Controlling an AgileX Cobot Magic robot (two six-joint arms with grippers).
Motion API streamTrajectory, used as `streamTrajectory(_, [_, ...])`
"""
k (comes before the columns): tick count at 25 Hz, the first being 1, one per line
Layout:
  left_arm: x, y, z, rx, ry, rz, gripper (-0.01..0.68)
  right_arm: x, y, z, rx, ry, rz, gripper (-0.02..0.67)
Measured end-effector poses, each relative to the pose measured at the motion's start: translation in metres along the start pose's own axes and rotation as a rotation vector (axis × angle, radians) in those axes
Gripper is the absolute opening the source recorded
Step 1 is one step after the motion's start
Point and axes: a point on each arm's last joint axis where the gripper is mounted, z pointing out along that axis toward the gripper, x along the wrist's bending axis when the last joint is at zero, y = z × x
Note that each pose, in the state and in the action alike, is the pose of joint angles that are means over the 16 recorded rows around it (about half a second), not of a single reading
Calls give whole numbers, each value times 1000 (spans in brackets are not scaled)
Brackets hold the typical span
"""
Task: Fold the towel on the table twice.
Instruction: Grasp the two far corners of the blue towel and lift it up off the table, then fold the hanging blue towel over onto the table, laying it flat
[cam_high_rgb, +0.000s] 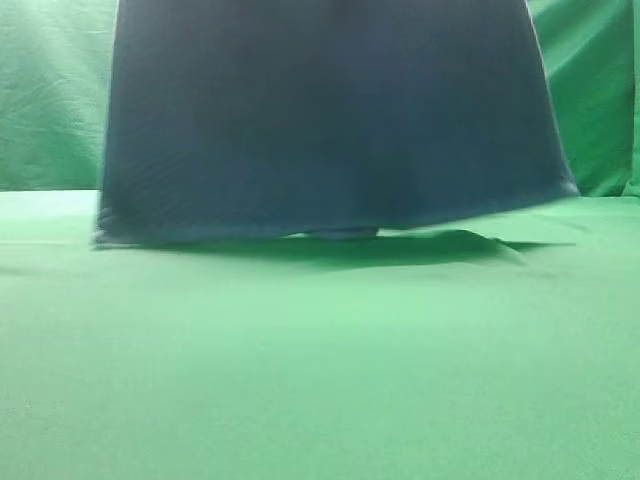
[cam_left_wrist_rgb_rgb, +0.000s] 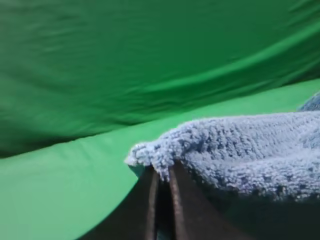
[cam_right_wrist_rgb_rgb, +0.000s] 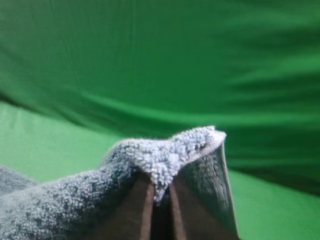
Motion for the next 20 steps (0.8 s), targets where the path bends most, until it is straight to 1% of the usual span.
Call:
streamTrajectory(3, [2,10,-10,-40,21,8,0,-2,12,-11,-32,-9,-11,0])
streamTrajectory(7, [3,13,-17,-28,36,5,0,-4,13,-16,13,-21,-12,0])
streamTrajectory(14, [1,4,-23,65,19,-31,0,-6,-3,-22,182,-45,24,0])
streamTrajectory(20, [-3,-13,-39,114,-17,-59,0,-7,-19,-44,260,-59,68,0])
